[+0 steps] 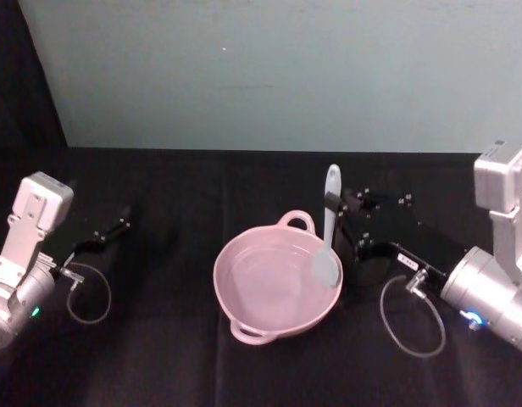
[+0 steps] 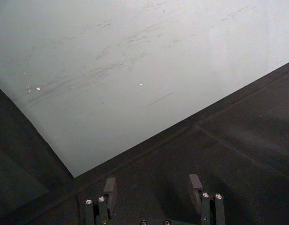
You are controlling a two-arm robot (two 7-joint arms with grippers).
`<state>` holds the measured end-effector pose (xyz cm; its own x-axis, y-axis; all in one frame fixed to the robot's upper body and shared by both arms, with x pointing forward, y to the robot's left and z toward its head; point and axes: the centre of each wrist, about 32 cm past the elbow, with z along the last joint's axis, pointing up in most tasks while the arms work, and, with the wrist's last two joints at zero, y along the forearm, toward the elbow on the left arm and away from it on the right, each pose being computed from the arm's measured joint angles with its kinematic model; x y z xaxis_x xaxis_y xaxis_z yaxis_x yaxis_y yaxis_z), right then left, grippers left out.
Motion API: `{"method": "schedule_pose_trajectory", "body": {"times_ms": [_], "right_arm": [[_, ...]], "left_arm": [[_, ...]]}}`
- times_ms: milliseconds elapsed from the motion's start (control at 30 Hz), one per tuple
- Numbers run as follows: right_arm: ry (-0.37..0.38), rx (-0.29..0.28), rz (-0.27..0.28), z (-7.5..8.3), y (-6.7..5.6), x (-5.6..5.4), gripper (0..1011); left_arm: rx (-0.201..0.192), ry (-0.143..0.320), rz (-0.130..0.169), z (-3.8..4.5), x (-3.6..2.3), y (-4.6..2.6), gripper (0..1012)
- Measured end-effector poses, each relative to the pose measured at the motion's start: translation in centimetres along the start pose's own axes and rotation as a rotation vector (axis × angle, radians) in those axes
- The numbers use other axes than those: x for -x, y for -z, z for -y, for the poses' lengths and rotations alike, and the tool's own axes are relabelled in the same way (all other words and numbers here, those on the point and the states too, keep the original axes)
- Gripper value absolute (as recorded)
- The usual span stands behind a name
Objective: Use the one hand to pick up the spoon and stir the clear water in the bowl.
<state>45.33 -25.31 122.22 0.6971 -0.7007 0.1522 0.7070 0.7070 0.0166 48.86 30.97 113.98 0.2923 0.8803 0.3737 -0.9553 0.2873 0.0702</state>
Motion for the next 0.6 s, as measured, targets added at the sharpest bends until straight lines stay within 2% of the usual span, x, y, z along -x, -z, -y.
{"method": "schedule_pose_trajectory", "body": {"times_ms": [167,367,600], "right_arm": [[0.022,-0.061,-0.015,-0.2,-0.2,-0.3,114],[0.029,-0.101,-0.024,-0.5,-0.8,-0.6,114],[0.047,-0.142,-0.022,-0.5,-2.5,-1.0,114]], "left_arm": [[0.000,0.000,0.000,0.00,0.00,0.00,1005],[0.000,0.000,0.000,0.00,0.00,0.00,1005],[0.000,0.000,0.000,0.00,0.00,0.00,1005]]}}
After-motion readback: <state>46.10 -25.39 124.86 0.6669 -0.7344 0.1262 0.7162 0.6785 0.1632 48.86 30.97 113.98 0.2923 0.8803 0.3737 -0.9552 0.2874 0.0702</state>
